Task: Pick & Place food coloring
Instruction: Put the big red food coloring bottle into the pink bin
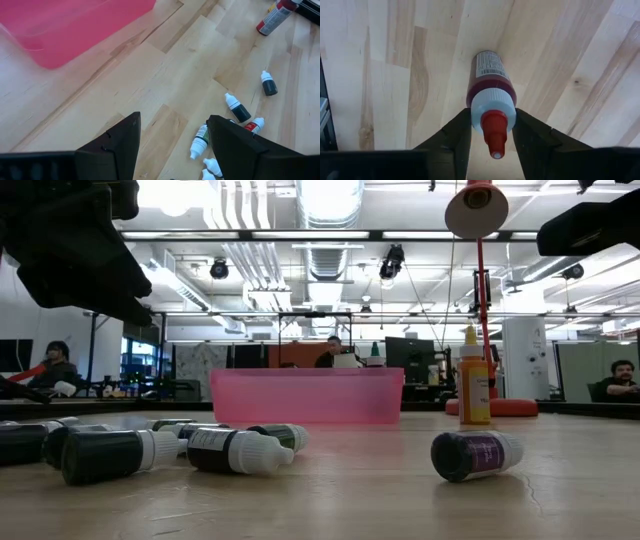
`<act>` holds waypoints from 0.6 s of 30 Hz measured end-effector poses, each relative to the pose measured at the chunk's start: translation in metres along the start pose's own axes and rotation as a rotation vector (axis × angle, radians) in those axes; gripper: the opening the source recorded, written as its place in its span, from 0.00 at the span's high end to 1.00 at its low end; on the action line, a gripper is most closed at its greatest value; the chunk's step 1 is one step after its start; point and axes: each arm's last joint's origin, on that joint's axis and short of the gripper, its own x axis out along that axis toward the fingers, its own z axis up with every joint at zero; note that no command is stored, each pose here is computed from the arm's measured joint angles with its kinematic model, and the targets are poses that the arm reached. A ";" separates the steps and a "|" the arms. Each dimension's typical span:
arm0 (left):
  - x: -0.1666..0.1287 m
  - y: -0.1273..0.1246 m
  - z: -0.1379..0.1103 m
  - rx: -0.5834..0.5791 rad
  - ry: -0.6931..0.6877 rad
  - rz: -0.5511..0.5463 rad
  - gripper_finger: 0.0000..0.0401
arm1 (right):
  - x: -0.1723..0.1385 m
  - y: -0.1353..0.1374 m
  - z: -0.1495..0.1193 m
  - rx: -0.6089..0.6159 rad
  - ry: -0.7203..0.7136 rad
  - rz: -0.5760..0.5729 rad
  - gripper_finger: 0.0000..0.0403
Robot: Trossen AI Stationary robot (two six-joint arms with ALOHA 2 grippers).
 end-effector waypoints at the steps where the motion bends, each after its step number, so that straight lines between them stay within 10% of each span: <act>1: 0.000 0.000 0.000 0.000 0.000 0.000 0.50 | 0.000 0.000 0.000 0.002 -0.002 0.001 0.71; 10: 0.000 0.000 0.000 -0.002 -0.001 -0.001 0.50 | -0.025 -0.009 0.012 0.150 -0.096 -0.049 0.73; 18: 0.000 0.000 0.000 -0.003 -0.001 -0.001 0.50 | -0.087 -0.076 0.034 0.519 -0.257 -0.112 0.73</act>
